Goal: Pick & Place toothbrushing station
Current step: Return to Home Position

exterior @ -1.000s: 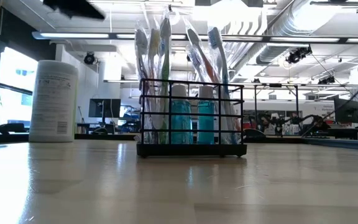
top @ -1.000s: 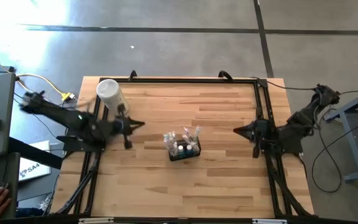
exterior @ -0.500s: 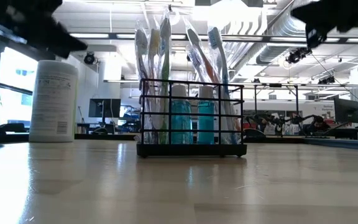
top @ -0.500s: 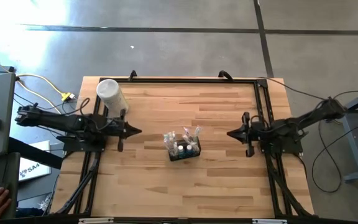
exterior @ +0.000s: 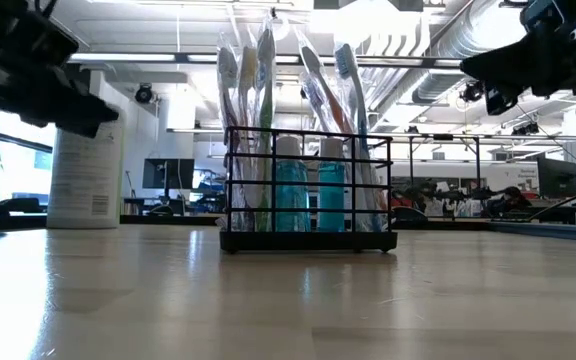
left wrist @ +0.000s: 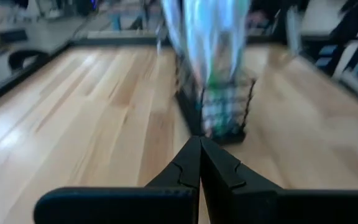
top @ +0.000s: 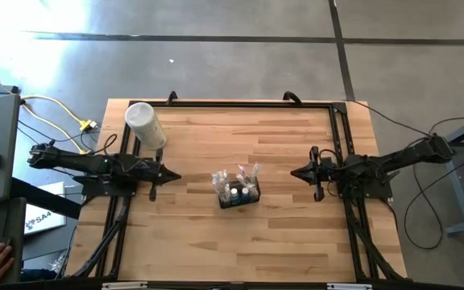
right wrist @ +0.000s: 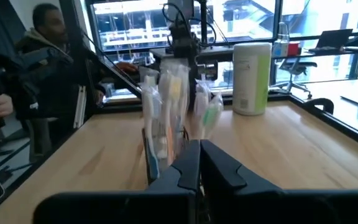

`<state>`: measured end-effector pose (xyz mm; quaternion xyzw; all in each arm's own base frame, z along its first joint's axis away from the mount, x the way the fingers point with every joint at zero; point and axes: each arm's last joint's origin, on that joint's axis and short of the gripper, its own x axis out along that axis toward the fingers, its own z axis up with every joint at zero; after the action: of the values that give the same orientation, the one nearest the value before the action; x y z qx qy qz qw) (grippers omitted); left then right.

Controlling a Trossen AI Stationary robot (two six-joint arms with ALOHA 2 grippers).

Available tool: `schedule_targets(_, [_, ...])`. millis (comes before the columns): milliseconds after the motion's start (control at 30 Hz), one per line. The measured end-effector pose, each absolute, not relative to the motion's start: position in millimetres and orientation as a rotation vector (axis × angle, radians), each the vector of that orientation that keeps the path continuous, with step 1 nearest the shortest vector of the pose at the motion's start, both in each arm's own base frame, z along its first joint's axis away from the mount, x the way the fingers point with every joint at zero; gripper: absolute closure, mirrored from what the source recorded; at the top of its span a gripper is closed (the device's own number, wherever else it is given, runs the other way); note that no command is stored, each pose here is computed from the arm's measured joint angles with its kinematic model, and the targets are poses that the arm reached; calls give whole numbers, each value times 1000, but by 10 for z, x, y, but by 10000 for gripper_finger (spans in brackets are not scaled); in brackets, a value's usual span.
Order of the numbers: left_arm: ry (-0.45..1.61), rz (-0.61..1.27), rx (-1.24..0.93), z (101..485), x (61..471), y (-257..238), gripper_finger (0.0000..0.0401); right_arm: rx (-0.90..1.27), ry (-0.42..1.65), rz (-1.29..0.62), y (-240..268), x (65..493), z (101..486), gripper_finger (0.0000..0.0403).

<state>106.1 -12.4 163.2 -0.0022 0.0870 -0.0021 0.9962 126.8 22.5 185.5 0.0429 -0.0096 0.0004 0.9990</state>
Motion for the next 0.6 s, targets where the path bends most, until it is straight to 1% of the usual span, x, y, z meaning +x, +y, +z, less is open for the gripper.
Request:
schedule_targets(233, [100, -66, 10, 1672, 1007, -133, 401, 80, 12, -4, 213, 1240, 1669, 400])
schedule_targets(600, [106, -63, -18, 1663, 1005, -133, 401, 108, 92, -22, 208, 1235, 1588, 400])
